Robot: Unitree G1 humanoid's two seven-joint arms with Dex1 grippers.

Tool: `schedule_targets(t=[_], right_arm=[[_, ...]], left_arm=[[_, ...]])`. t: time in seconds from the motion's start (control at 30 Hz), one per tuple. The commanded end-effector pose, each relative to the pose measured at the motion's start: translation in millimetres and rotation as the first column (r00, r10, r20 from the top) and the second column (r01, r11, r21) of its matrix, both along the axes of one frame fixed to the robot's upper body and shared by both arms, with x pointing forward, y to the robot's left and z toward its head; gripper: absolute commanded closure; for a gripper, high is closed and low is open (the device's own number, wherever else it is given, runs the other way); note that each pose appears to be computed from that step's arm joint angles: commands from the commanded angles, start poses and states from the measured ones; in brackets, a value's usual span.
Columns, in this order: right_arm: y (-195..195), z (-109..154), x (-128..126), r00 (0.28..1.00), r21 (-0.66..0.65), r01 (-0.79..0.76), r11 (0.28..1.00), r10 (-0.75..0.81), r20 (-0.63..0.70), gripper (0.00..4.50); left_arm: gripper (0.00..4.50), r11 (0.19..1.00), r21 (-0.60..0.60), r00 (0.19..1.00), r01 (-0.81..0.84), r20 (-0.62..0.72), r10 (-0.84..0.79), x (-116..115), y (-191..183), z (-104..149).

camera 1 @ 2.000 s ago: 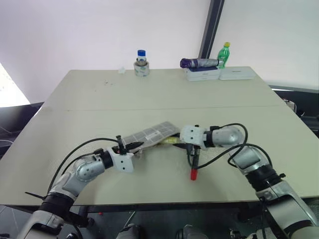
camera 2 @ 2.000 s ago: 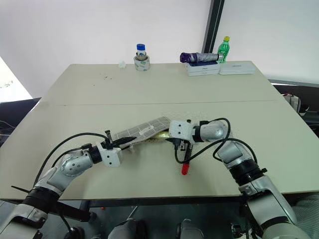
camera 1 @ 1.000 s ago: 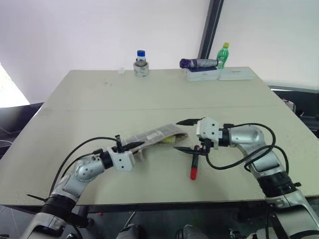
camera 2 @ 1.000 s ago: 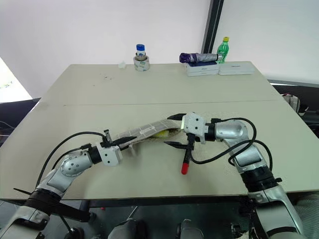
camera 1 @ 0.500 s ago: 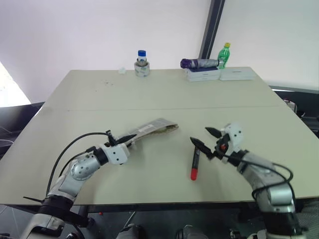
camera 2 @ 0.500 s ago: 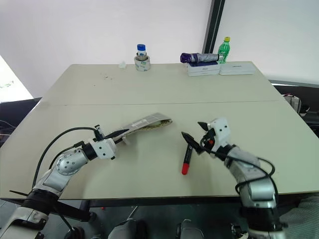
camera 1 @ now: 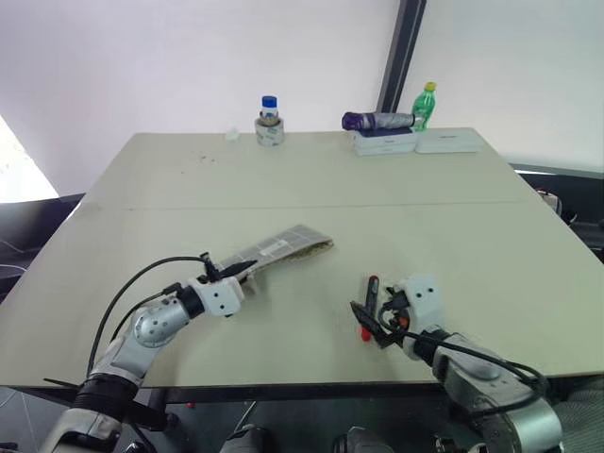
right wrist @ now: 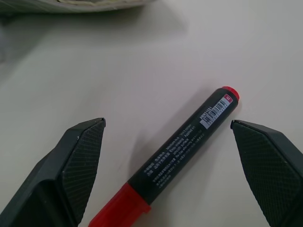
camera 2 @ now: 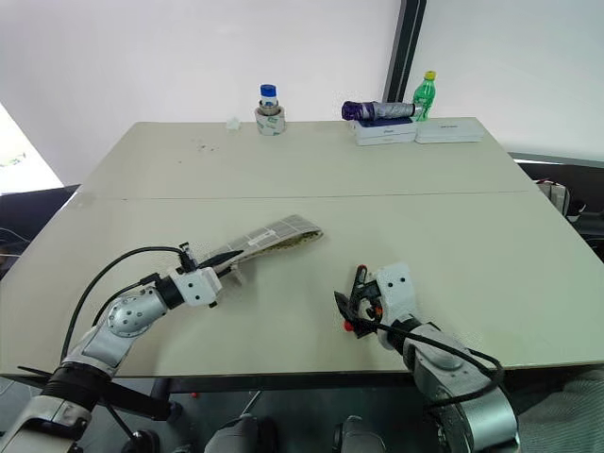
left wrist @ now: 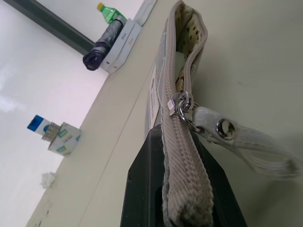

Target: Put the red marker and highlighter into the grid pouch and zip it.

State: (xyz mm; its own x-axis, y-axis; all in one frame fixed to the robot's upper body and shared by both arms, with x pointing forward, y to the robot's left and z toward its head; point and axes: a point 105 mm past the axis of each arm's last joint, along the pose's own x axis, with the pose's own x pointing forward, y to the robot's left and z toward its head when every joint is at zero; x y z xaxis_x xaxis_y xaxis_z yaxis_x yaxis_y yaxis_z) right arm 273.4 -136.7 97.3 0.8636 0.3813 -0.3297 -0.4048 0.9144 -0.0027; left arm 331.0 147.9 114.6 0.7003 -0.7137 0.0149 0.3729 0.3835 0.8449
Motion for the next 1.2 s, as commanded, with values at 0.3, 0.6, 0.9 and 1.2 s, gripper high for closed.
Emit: schedule_targets(t=[0.3,0.6,0.9,1.2], right_arm=[[12.1,-2.8,4.8,0.996,-0.035,-0.024,0.999,0.02,-0.091,0.1],[10.2,-22.7,21.2,0.996,-0.132,-0.021,0.991,0.009,-0.093,1.47],[3.4,-10.6,35.7,0.997,-0.197,-0.067,0.978,0.071,0.01,4.18],[20.5,44.2,51.6,0.873,-0.428,-0.31,0.849,0.433,0.226,4.18]], left_arm=[[4.5,1.0,-0.02,0.999,-0.02,0.044,0.021,2.2,3.4,9.9],[4.5,0.999,-0.02,0.998,-0.025,0.049,0.026,1.8,3.3,10.1],[4.5,1.0,-0.018,0.998,-0.019,0.051,0.019,0.8,1.8,10.2],[4.5,1.0,-0.019,0.999,0.018,0.042,-0.017,0.9,-8.8,9.0]])
